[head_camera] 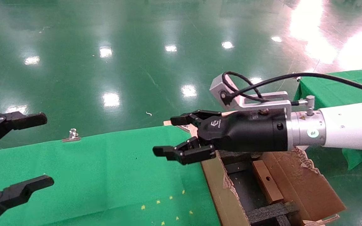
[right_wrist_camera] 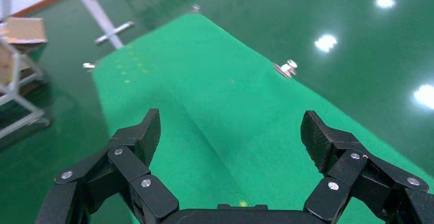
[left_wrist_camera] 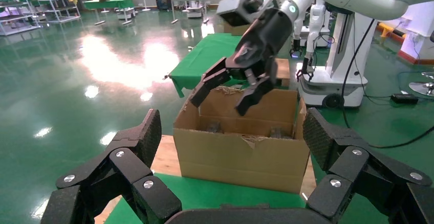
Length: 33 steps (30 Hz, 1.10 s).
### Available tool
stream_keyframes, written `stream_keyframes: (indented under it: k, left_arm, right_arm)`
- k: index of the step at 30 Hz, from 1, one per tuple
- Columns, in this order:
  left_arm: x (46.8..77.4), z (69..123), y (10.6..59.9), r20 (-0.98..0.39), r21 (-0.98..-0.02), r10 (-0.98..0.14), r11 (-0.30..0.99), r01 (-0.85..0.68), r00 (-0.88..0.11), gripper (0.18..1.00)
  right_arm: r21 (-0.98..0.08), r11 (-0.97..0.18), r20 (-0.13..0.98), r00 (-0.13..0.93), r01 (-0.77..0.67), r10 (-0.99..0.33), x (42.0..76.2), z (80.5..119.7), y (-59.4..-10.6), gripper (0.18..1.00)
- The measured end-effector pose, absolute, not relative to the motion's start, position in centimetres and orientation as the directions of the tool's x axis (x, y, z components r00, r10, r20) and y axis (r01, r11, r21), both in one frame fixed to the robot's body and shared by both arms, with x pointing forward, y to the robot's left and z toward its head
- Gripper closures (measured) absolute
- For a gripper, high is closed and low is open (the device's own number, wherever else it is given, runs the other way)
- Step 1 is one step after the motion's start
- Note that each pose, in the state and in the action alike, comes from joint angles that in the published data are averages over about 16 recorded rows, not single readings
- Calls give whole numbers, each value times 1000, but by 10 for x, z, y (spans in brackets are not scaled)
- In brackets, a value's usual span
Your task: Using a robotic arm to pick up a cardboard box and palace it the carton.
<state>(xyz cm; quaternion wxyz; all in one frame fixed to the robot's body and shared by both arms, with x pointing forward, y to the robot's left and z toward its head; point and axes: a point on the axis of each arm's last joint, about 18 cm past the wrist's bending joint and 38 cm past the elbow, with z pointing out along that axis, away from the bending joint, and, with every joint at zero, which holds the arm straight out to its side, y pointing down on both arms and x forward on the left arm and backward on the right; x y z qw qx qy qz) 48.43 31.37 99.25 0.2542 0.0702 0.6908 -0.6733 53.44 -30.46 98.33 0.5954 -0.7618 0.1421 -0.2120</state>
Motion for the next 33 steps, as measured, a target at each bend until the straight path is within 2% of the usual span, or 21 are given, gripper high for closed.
stream_keyframes:
  k: [9, 19, 33]
  left_arm:
    - [484, 993, 314, -446, -894, -245, 84, 439, -861, 184]
    - [484, 993, 314, -446, -895, -246, 84, 439, -861, 184]
    - [484, 993, 314, -445, -895, -246, 83, 439, -861, 184]
  right_arm:
    - [-948, -211, 295, 904, 237, -311, 507, 987, -300, 178]
    - [-893, -124, 450, 872, 434, -191, 479, 992, -301, 178]
    - [-871, -89, 492, 855, 484, -164, 470, 993, -303, 178]
